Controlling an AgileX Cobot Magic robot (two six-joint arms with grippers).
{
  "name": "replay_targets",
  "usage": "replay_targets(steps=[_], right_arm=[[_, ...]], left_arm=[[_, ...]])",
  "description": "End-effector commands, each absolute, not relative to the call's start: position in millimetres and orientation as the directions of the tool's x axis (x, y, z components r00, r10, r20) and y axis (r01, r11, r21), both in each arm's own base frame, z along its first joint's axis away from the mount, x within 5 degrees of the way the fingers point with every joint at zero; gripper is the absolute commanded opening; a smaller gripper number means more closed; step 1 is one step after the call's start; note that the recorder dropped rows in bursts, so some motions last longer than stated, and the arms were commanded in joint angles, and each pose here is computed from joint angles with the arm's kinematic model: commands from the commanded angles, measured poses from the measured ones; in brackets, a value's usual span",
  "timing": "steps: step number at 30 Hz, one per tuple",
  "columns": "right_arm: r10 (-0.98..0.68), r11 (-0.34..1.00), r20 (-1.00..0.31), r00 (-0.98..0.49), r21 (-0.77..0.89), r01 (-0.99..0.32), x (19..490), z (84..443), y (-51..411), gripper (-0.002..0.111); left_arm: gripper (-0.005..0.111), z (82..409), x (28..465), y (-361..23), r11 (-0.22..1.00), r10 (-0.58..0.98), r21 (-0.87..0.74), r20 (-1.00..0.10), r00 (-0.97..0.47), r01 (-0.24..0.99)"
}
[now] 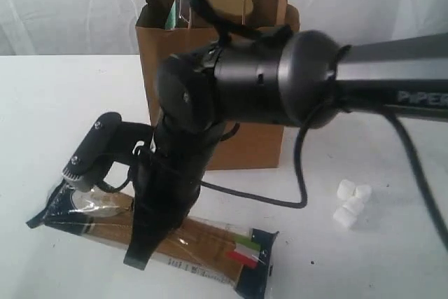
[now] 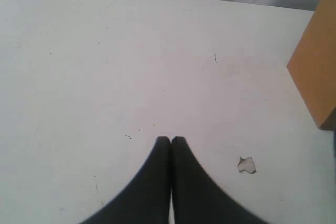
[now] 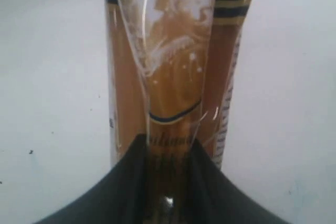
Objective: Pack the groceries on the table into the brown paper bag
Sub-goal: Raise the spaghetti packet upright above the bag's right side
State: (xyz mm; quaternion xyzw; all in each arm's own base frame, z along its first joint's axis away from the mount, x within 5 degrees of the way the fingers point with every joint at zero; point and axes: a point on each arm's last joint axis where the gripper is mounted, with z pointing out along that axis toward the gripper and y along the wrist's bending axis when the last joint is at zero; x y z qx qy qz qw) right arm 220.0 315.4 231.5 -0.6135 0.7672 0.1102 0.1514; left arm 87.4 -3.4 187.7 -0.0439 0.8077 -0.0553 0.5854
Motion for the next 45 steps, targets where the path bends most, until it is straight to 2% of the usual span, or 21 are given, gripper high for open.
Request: replay_targets(steps=[1,6,13,19,22,31,38,45], right_arm=[[-0.859,0.257,-0.467,-0.211,-0.037,-0.966,217,277,297,0.0],[-0.777,0.283,-0.586,-0.232,0.004,-0.959,213,315,281,0.0],[-0.615,0.251,-0.761,-0.205,0.057,-0.966,203,365,258,0.0],[-0.491,0.363,-0.851,-0.188,-0.004,-0.932,215,408,223,0.0],[-0.409,0.386,-0.893,-0.19,0.02,-0.922,213,434,208,0.0],[-0.299,0.455,-0.947,-0.122,-0.029,-0.89,206,489,171,0.0],[-0.33,0.598,-0.941,-0.068,-0.153,-0.787,226,504,133,0.0],[-0.301,0.732,-0.953,-0.041,-0.203,-0.651,243,518,92,0.0]], left_arm=[[0.0,187,87,-4,0.991,-0.128,-0.134,-0.942,-0.31,-0.001],[0.0,187,87,-4,0.991,-0.128,-0.134,-0.942,-0.31,-0.001],[0.0,187,87,-4,0.991,-0.128,-0.134,-0.942,-0.31,-0.001],[0.0,187,87,-4,0.991,-0.128,-0.134,-0.942,-0.31,-0.001],[0.0,187,87,-4,0.991,-0.128,-0.134,-0.942,-0.31,-0.001],[0.0,187,87,-4,0.991,-0.128,-0.134,-0.942,-0.31,-0.001],[0.0,187,87,-4,0.991,-0.128,-0.134,-0.942,-0.31,-0.001],[0.0,187,87,-4,0.991,-0.128,-0.134,-0.942,-0.31,-0.001]])
